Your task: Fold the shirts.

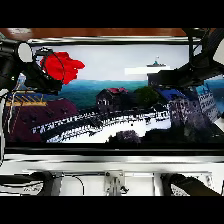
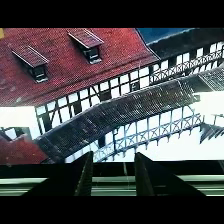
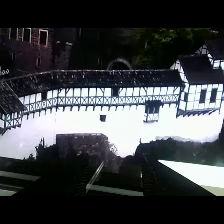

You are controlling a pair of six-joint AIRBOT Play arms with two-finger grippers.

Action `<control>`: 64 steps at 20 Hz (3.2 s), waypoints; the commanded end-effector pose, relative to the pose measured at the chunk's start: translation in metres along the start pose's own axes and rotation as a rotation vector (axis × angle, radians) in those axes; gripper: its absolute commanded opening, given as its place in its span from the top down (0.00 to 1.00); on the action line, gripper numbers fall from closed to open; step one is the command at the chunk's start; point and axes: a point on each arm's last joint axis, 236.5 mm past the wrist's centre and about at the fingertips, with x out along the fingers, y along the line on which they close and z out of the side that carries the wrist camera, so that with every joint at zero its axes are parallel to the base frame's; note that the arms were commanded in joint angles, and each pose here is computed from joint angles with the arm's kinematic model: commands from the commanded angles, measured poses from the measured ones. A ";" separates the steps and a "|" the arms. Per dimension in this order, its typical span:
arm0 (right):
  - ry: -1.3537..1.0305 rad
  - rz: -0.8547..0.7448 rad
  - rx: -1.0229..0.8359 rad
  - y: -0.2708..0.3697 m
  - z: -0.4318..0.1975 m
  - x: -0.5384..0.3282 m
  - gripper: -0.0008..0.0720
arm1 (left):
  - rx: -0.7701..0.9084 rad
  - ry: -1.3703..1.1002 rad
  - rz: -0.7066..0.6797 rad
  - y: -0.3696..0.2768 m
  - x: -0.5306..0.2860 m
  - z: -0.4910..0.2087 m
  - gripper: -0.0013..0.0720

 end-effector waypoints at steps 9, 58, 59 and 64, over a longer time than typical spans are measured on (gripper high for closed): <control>-0.006 0.001 0.000 0.000 0.001 0.000 0.36 | 0.007 0.068 0.007 -0.003 0.028 0.002 0.53; 0.200 0.192 -0.027 0.049 0.014 0.143 0.36 | -0.252 -0.620 -0.073 0.051 0.122 0.238 0.15; 0.202 0.192 -0.027 0.049 0.014 0.143 0.36 | -0.254 -0.590 -0.071 0.051 0.139 0.235 0.15; 0.207 0.195 -0.026 0.050 0.013 0.143 0.36 | -0.304 -0.505 -0.072 0.051 0.191 0.224 0.15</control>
